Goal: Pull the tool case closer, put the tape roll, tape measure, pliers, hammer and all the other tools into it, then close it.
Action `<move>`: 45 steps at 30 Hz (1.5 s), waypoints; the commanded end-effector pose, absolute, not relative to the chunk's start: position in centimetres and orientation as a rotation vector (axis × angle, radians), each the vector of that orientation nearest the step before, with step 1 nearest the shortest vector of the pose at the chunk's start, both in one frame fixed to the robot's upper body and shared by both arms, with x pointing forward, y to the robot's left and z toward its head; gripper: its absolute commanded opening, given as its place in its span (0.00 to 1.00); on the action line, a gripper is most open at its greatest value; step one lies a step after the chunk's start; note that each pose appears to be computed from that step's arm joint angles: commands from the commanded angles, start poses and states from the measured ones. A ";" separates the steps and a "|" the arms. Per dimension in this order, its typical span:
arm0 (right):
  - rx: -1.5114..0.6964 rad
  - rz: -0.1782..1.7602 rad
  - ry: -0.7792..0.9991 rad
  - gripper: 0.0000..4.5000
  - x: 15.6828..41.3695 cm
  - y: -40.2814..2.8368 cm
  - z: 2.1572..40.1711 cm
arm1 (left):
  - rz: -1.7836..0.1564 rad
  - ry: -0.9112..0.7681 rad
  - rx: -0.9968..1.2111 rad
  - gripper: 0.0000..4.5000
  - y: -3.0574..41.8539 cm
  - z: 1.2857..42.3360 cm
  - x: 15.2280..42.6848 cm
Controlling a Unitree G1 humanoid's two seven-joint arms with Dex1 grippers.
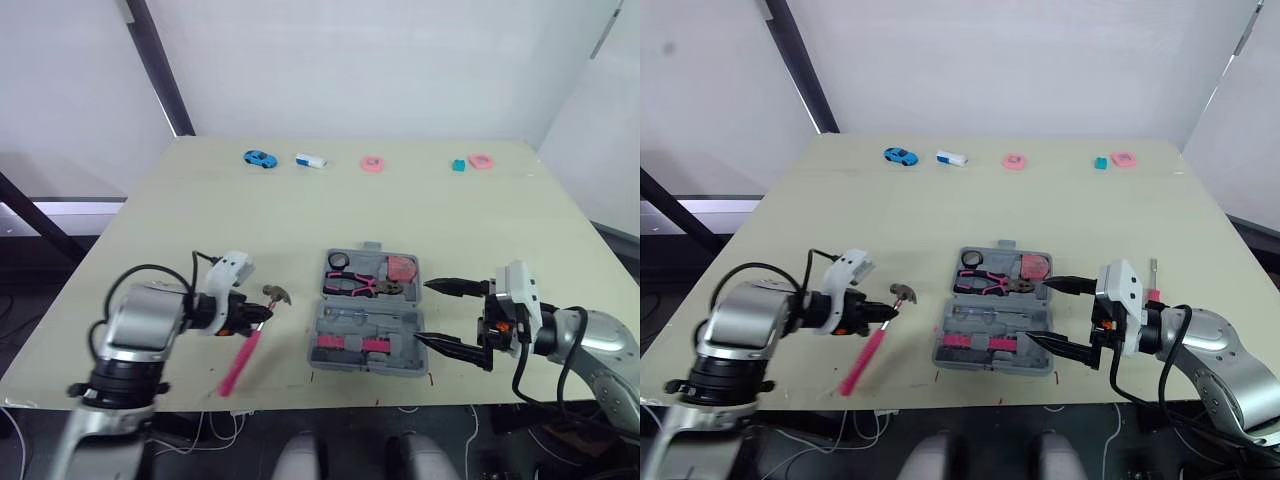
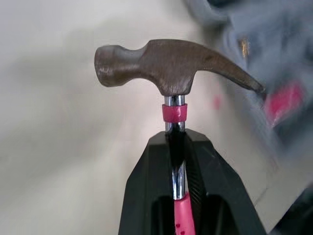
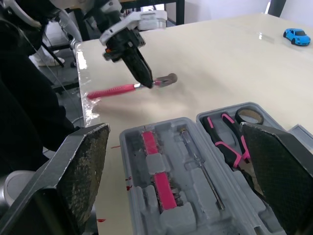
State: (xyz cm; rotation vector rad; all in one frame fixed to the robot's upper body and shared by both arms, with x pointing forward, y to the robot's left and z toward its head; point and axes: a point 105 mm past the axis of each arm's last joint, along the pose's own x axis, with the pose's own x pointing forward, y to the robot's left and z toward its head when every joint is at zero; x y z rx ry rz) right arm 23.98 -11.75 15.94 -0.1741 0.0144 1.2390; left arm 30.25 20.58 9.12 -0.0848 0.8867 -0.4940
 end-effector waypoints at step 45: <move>-0.240 1.283 0.026 1.00 23.9 -12.4 17.9 | -0.076 0.438 -0.024 0.74 17.8 4.8 32.9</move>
